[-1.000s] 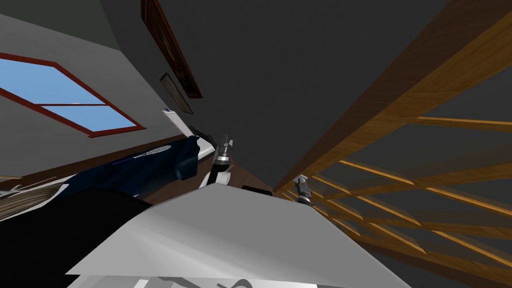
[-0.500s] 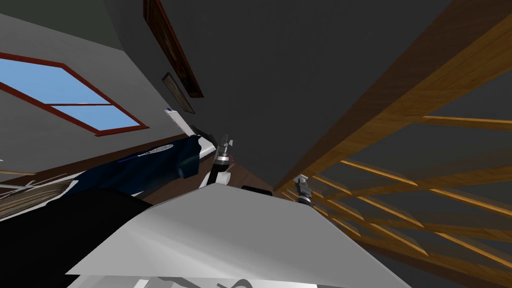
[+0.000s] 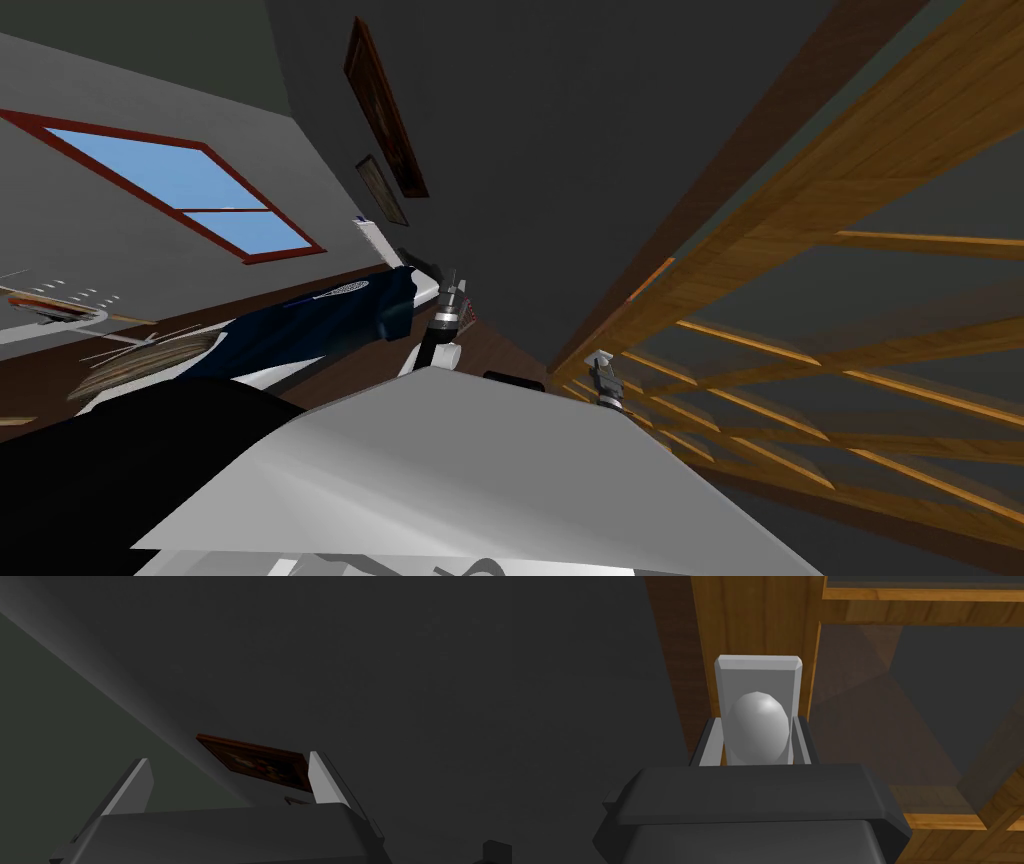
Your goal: Pull the door open
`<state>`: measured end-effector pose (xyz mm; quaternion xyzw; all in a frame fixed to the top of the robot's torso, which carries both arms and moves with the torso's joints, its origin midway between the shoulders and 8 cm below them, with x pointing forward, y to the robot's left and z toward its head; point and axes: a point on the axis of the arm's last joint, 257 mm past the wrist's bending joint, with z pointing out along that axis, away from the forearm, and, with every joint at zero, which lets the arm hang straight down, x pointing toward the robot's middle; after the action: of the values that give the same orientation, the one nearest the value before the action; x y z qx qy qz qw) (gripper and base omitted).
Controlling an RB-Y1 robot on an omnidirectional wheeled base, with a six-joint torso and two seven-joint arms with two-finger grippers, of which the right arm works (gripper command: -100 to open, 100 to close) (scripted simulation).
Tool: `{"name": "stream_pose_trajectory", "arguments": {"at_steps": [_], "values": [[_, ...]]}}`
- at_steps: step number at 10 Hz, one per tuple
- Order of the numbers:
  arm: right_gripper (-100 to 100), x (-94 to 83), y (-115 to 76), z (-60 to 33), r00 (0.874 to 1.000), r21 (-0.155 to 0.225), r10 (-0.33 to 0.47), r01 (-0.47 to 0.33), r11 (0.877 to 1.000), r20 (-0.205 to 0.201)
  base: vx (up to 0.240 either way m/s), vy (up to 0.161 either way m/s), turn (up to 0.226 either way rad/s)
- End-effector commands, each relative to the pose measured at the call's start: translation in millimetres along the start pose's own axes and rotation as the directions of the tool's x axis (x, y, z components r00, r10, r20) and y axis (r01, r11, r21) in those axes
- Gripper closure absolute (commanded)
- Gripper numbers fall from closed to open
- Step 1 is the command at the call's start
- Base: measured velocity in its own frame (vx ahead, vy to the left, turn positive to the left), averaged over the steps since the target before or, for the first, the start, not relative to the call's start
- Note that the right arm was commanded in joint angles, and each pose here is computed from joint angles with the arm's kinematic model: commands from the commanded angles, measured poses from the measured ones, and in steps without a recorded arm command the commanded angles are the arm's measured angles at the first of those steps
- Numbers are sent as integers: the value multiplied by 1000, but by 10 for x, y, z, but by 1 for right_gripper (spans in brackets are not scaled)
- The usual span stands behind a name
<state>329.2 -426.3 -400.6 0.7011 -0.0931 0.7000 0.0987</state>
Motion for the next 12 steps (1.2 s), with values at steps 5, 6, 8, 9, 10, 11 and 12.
{"name": "stream_pose_trajectory", "arguments": {"at_steps": [5,6,8,9,10,11,12], "values": [[100,-5,-64,-163,1000,68,5,-5,998,1,-181,-7,82],[100,-2,-72,-203,1000,83,5,-5,997,0,-226,-44,106],[100,3,-89,-289,1000,115,6,-5,993,-1,-206,-57,127],[100,5,-96,-329,1000,130,6,-6,992,-1,-186,16,86],[100,6,-102,-361,1000,141,7,-7,990,-1,-196,6,69],[100,7,-107,-389,1000,151,8,-8,988,-1,-220,-40,71],[100,9,-105,-352,1000,145,7,-6,989,-2,-100,-19,26]]}}
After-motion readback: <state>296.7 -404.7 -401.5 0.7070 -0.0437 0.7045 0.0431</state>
